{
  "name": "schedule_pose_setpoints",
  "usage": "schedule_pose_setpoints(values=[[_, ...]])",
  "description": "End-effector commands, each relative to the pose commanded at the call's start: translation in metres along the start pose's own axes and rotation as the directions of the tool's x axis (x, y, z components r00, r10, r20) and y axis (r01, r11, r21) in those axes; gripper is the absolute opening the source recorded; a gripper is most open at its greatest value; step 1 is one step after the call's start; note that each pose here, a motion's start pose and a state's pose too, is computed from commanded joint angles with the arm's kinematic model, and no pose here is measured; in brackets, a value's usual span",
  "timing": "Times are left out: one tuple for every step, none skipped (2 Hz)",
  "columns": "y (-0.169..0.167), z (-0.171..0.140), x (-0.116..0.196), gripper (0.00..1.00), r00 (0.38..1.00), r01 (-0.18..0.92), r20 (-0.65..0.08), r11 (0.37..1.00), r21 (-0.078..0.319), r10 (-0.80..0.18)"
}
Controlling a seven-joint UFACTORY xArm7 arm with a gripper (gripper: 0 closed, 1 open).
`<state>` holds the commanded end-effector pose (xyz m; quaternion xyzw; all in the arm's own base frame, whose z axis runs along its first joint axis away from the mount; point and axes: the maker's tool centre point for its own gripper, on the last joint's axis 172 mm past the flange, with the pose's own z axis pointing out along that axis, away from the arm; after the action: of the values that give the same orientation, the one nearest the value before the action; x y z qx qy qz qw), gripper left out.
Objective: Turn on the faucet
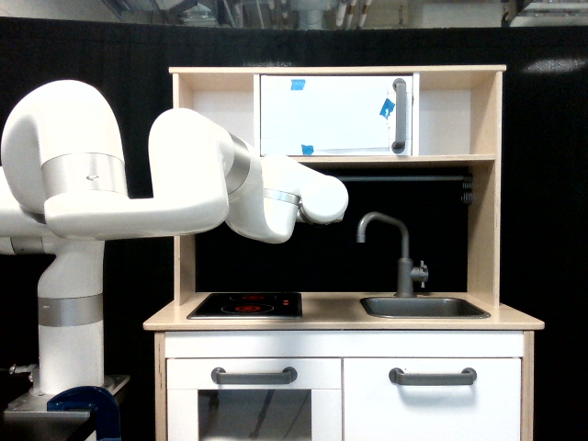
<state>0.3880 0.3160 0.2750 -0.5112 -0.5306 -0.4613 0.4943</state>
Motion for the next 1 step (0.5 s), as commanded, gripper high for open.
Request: schedule_pose_setpoints(values=[[0.0258,0.0486,-0.0195,1.0,1.0,0.0,0.0,1.0,0.0,0.0]])
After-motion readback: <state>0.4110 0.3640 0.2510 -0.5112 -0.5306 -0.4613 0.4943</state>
